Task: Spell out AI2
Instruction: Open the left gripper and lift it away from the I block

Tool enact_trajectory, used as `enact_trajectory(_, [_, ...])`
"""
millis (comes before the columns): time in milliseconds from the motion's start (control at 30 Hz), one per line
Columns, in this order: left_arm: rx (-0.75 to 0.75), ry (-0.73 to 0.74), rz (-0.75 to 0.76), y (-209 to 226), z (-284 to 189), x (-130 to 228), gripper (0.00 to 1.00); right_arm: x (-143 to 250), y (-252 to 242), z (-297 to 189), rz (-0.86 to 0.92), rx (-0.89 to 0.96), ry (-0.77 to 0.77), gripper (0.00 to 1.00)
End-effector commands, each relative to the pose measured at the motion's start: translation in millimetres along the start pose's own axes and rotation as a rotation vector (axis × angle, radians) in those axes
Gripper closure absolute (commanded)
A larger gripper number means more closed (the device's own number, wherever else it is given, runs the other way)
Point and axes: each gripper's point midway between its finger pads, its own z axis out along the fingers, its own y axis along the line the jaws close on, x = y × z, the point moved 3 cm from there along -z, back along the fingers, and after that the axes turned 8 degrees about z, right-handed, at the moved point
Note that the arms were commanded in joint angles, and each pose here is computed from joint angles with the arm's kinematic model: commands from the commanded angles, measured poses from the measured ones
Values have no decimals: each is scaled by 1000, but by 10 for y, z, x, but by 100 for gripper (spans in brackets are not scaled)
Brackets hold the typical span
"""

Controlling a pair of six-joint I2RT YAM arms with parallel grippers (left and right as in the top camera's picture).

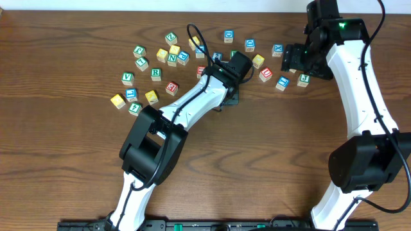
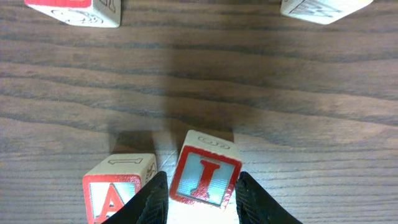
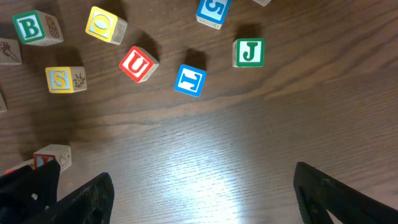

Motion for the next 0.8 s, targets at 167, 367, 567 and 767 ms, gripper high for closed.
enact_trajectory(167, [-3,-85,39,186,-386,-287,64,-47,23,-104,-13,-12,-36,1])
enact_trajectory(367, [21,-172,-37,757,-1222,-474,64,-19,318,-133,-127,-193,-13,1])
enact_trajectory(567, [-37,-258,-189,1675,-1995,-427,64,6,711,-212,-167,-314,-43,1])
enact_trajectory(767, [-103,-321,-342,2359,-2347,-333,63,-107,1333,-311,-245,-399,-111,1])
